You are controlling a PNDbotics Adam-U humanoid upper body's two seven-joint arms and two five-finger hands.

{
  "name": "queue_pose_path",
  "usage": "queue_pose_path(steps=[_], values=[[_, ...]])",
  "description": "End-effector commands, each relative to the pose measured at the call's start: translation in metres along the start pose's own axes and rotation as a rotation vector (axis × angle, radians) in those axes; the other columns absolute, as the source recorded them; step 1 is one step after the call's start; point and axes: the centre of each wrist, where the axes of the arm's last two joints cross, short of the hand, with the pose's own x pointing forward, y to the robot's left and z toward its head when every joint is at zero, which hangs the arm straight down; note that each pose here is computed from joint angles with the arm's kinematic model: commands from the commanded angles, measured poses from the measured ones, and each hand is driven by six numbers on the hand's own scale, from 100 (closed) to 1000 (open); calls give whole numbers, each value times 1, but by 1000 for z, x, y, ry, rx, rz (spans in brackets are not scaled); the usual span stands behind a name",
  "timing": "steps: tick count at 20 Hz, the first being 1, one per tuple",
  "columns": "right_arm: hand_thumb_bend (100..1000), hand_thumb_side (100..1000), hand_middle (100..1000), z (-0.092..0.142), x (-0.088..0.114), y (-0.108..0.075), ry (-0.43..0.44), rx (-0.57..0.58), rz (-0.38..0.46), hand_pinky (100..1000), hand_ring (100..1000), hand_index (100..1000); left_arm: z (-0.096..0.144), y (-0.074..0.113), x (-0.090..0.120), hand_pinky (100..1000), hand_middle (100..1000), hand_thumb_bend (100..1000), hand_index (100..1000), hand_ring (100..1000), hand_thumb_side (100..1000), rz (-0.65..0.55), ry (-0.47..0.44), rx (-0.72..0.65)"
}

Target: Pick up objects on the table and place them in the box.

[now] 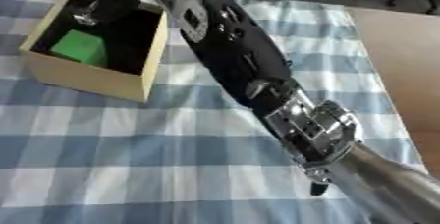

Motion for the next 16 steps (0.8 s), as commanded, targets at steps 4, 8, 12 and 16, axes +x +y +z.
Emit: queue_pose_path(steps=[4,8,12,16], values=[[134,812,611,39,-6,-48,-2,-181,-9,816,777,951,-2,2,5,712,628,100,704,601,896,-7,-18,1],[100,817,583,78,-10,-69,8,-324,-74,802,755,931,-1,5,4,712,628,100,703,601,896,-17,-16,9],[100,768,546,113,-8,-78,24,-456,-155,789,731,898,0,6,4,712,628,100,703,601,896,-23,-13,14],[100,670,512,142,-7,-79,46,-577,-229,756,695,838,0,7,3,712,628,100,703,601,895,-29,-13,20]])
